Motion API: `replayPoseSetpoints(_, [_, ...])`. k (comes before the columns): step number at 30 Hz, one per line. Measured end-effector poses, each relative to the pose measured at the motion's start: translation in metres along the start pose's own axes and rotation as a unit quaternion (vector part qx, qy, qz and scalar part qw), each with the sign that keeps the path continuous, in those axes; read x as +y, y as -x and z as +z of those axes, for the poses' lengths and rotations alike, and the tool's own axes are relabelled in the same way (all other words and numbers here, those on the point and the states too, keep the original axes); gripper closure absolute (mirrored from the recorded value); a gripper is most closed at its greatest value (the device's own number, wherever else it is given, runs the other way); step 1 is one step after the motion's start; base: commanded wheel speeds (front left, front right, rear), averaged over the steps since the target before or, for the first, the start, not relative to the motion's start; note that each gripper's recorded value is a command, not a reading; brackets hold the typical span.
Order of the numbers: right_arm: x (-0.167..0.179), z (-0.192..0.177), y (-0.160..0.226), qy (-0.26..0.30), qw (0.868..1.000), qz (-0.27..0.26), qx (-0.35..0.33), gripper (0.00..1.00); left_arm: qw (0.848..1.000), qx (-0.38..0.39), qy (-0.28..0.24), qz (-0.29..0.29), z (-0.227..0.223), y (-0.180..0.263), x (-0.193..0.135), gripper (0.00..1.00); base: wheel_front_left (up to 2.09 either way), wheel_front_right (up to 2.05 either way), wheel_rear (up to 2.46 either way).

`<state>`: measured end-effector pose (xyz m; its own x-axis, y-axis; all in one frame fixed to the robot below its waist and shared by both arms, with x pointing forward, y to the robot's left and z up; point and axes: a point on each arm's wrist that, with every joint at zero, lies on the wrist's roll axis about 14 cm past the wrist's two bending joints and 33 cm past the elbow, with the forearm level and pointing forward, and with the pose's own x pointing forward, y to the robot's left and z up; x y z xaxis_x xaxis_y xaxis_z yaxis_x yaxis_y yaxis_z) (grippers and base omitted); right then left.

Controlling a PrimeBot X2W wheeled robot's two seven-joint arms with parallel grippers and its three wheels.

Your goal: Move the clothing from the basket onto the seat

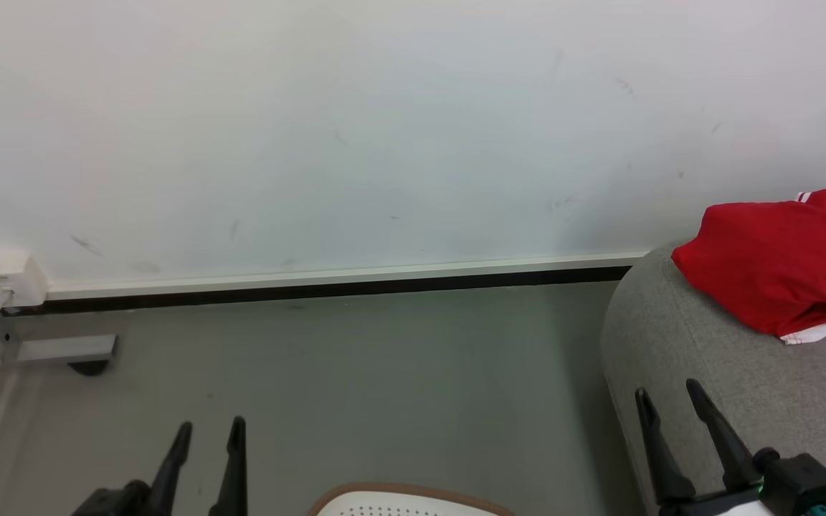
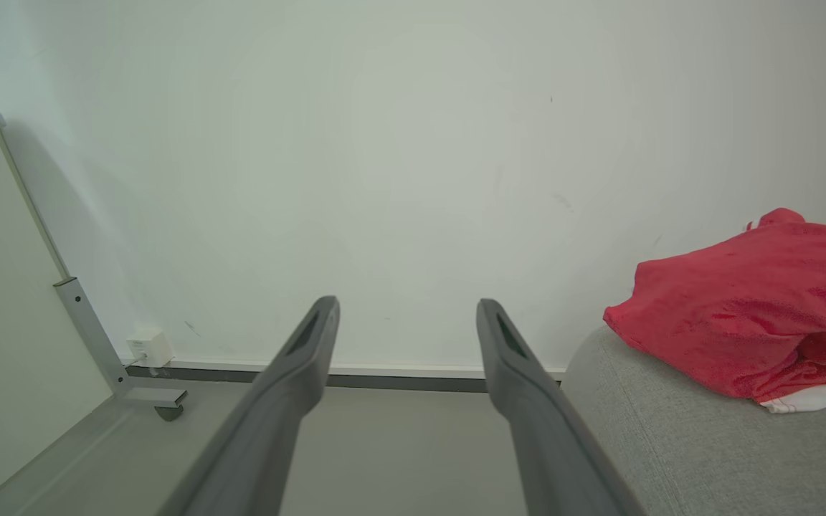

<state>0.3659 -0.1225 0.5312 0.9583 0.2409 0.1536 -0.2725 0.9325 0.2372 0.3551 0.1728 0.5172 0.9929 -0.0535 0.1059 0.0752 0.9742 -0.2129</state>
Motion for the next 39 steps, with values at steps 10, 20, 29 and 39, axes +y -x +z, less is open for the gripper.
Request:
replayPoseSetpoints(10, [-0.008,-0.023,0.013,-0.04,0.998,-0.025,0.037,1.0,0.998,0.046,0.041,0.017,-0.026,0.01,0.003,1.0,0.0,0.0,0.0])
replayPoseSetpoints(20, [-0.023,-0.023,0.013,-0.121,0.99,-0.059,0.038,1.0,0.99,0.058,0.121,0.044,-0.029,0.007,0.013,1.0,0.0,0.0,0.0])
replayPoseSetpoints(29, [-0.033,-0.022,0.012,-0.186,0.978,-0.083,0.034,1.0,0.978,0.062,0.19,0.06,-0.029,0.002,0.018,1.0,0.0,0.0,0.0])
replayPoseSetpoints(39, [-0.043,-0.022,0.012,-0.251,0.962,-0.104,0.029,1.0,0.962,0.063,0.257,0.071,-0.029,-0.002,0.022,1.0,0.0,0.0,0.0])
